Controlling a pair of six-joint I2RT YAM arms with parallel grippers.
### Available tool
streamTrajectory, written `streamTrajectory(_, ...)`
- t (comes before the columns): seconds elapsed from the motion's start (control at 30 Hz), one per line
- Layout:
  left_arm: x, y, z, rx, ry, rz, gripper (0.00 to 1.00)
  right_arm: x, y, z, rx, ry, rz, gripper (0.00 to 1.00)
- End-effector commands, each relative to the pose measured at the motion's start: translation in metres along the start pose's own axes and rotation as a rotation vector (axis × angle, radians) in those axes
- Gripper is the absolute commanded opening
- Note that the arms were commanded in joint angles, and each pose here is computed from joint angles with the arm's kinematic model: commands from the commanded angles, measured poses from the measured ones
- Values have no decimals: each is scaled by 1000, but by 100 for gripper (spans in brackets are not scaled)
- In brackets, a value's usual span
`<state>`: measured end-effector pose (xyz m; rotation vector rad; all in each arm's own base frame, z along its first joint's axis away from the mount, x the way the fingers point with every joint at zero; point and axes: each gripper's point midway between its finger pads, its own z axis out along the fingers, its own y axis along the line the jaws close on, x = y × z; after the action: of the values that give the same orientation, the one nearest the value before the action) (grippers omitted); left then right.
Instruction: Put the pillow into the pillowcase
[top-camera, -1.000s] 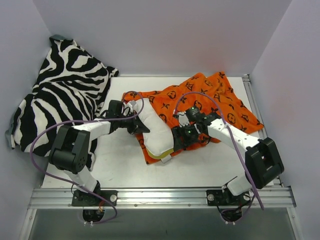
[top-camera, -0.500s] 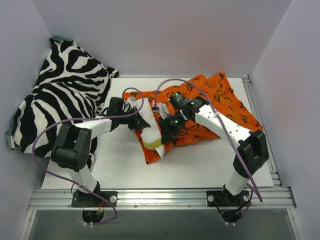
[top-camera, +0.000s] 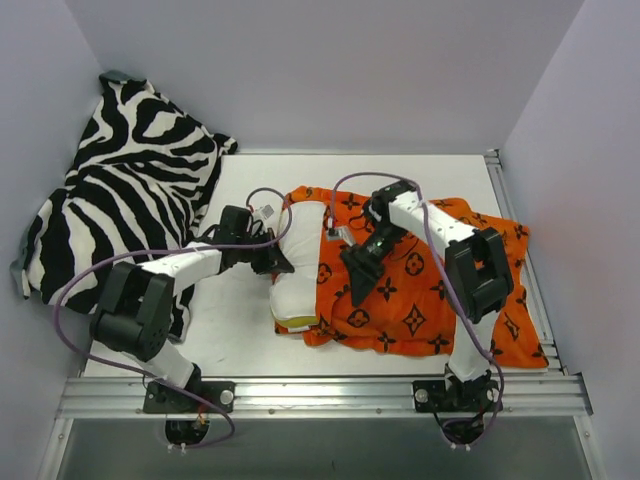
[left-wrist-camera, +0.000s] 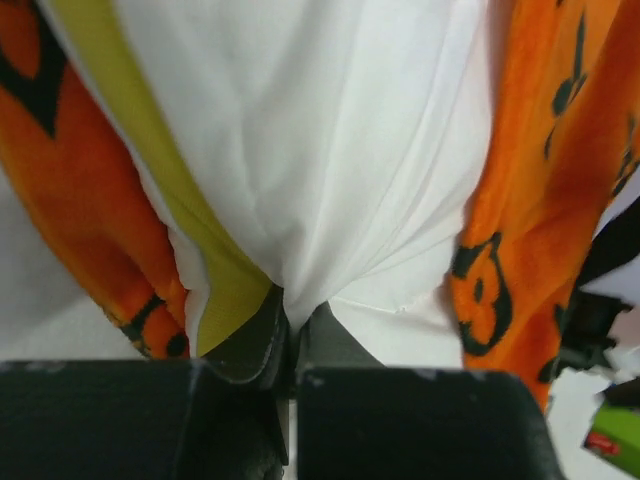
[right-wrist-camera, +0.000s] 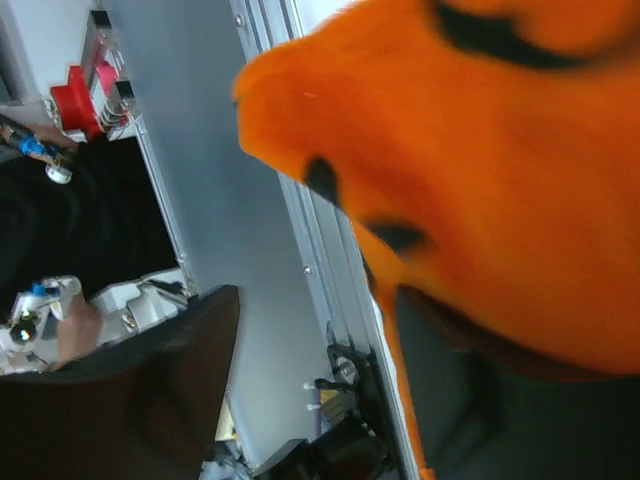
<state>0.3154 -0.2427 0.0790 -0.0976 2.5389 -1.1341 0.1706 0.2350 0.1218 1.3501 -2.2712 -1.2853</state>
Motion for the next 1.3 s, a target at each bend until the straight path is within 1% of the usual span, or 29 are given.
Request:
streamTrajectory(0.0, 53, 23, -40, -92, 131, 218, 0, 5, 74, -49, -79, -62, 47, 67)
streamTrajectory(0.03, 61, 20, -45, -74, 147, 242, 0, -2, 77, -59, -61, -102, 64, 68)
streamTrajectory(0.07, 64, 13, -52, -53, 140, 277, 0, -11, 73, -77, -37, -173, 137, 68)
streamTrajectory(0.1, 69, 14, -57, -55, 166, 316, 10, -32, 62, -95, 47, -257, 94, 78)
streamTrajectory(0.13, 67, 9, -61, -45, 162, 340, 24, -42, 46, -107, 127, -307, 122, 78)
streamTrajectory(0.17, 67, 7, -65, -44, 168, 349, 53, -49, 34, -118, 211, -353, 238, 77)
streamTrajectory(0.2, 58, -2, -69, -35, 140, 376, 64, -58, 5, -131, 374, -377, 192, 77)
streamTrajectory(0.23, 54, -6, -70, -31, 132, 382, 71, -70, 0, -133, 389, -421, 188, 77)
streamTrajectory(0.27, 45, -7, -74, -43, 100, 383, 75, -71, -26, -144, 542, -431, 229, 77)
streamTrajectory(0.3, 36, -10, -75, -47, 67, 384, 77, -79, -39, -147, 564, -462, 294, 74)
streamTrajectory(0.33, 24, -12, -77, -57, 33, 390, 78, -91, -47, -150, 589, -481, 305, 72)
streamTrajectory(0.37, 11, -4, -77, -102, 2, 376, 78, -107, -51, -164, 651, -508, 295, 72)
streamTrajectory(0.43, -9, 1, -77, -137, -38, 337, 79, -125, -69, -150, 693, -464, 288, 72)
streamTrajectory(0.47, -13, 13, -72, -167, -28, 297, 80, -134, -72, -149, 713, -467, 275, 72)
streamTrajectory(0.53, -29, 36, -68, -220, -41, 205, 81, -144, -85, -130, 744, -430, 296, 73)
streamTrajectory(0.63, -41, 43, -59, -214, -46, 140, 82, -150, -103, -113, 764, -398, 321, 73)
streamTrajectory(0.77, -48, 42, -41, -170, -53, 122, 83, -154, -127, -95, 744, -367, 354, 73)
streamTrajectory(0.87, -46, 41, -30, -141, -48, 130, 82, -167, -131, -94, 731, -388, 327, 62)
streamTrajectory(0.9, -41, 44, -26, -132, -40, 120, 81, -169, -136, -90, 721, -385, 330, 50)
streamTrajectory(0.93, -36, 40, -22, -102, -29, 124, 79, -177, -135, -90, 700, -404, 312, 42)
streamTrajectory(0.97, -39, 39, -15, -75, -38, 138, 76, -179, -139, -86, 681, -402, 314, 31)
streamTrajectory(1.0, -35, 38, -10, -59, -30, 124, 65, -185, -137, -84, 659, -416, 307, 14)
streamTrajectory(1.07, -33, 29, 5, 25, -10, 119, 51, -202, -119, -79, 555, -453, 269, 3)
streamTrajectory(1.1, -31, 24, 10, 54, 5, 84, 39, -215, -106, -78, 495, -495, 253, 0)
streamTrajectory(1.13, -29, 23, 15, 71, 22, 58, 35, -226, -92, -77, 434, -524, 230, 0)
streamTrajectory(1.17, -39, 6, 18, 145, -15, 98, 31, -238, -60, -77, 323, -559, 188, 0)
streamTrajectory(1.2, -44, -3, 20, 177, -26, 53, 25, -249, -36, -70, 262, -576, 148, 0)
streamTrajectory(1.23, -48, -11, 20, 209, -39, 46, 22, -268, -12, -71, 196, -633, 124, 0)
streamTrajectory(1.27, -54, -22, 22, 251, -54, 54, 19, -272, 10, -70, 144, -651, 116, 0)
